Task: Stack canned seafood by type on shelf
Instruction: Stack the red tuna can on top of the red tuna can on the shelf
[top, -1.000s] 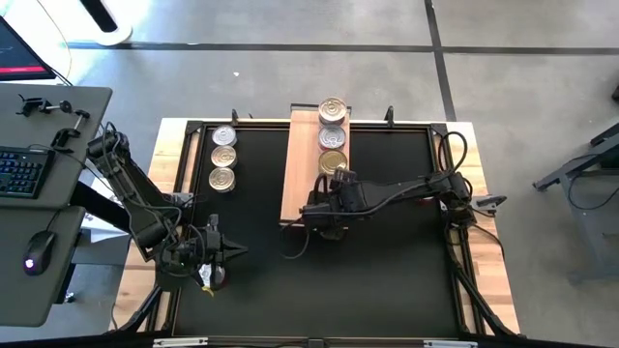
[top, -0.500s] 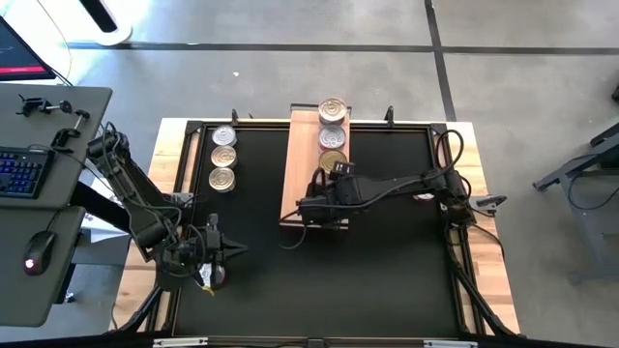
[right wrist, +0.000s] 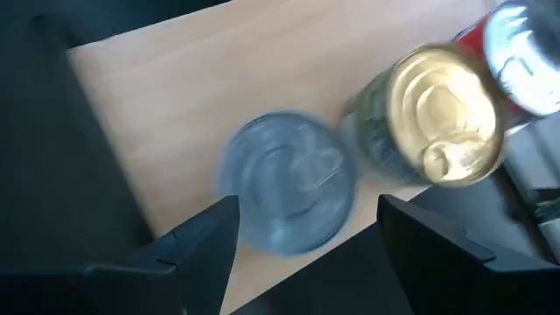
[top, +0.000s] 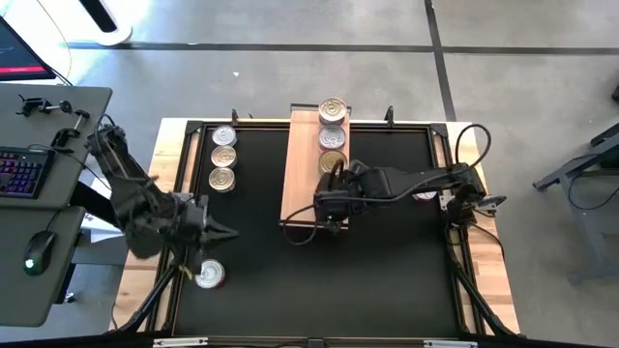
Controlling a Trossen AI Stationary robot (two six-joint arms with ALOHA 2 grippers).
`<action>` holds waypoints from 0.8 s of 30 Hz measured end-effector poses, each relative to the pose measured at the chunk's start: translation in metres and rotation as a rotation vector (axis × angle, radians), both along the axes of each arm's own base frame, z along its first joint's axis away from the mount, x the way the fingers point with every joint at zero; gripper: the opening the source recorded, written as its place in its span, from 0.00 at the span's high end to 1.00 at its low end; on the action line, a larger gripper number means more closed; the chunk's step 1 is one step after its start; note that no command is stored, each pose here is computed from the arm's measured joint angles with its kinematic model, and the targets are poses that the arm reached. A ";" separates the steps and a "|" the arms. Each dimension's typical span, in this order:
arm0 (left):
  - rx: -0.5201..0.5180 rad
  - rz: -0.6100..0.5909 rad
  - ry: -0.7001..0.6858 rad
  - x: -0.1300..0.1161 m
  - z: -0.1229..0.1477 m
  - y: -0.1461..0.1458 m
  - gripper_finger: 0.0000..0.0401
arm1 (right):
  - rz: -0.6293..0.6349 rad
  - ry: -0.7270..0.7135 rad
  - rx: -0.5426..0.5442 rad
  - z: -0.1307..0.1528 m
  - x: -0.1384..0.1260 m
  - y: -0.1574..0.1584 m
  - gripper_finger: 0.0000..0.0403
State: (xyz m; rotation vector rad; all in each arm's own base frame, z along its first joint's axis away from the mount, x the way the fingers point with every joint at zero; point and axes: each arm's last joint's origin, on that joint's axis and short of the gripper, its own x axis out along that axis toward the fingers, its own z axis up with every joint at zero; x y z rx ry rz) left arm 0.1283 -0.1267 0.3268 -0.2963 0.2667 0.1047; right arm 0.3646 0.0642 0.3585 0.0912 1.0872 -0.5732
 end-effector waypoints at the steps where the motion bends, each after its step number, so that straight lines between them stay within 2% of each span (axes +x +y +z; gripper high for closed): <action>1: -0.038 0.004 0.021 -0.001 0.000 0.007 1.00 | -0.002 -0.004 0.025 0.000 -0.001 0.003 0.34; 4: -0.110 0.022 0.127 -0.001 -0.006 0.026 1.00 | 0.036 0.043 0.124 -0.002 -0.006 0.018 0.34; 7: -0.132 0.017 0.224 0.004 -0.012 0.036 1.00 | 0.103 0.087 0.185 -0.004 -0.015 0.042 0.34; 11: -0.112 -0.020 0.251 0.015 -0.015 0.035 1.00 | 0.078 0.142 0.224 -0.006 -0.033 0.074 0.36; 13: -0.087 -0.043 0.243 0.021 -0.015 0.031 1.00 | 0.061 0.153 0.266 -0.012 -0.044 0.091 0.40; 16: -0.072 -0.060 0.224 0.031 -0.017 0.023 1.00 | -0.015 0.236 0.264 -0.037 -0.068 0.117 0.54; 19: -0.083 -0.064 0.217 0.043 -0.022 0.014 1.00 | -0.121 0.304 0.271 -0.068 -0.095 0.129 0.76; 21: -0.085 -0.072 0.225 0.051 -0.027 0.008 1.00 | -0.245 0.305 0.273 -0.085 -0.109 0.121 0.92; 22: -0.088 -0.076 0.225 0.055 -0.030 0.004 1.00 | -0.322 0.302 0.265 -0.093 -0.116 0.113 0.96; 24: -0.106 -0.072 0.228 0.063 -0.035 -0.002 1.00 | -0.528 0.275 0.237 -0.106 -0.133 0.089 0.96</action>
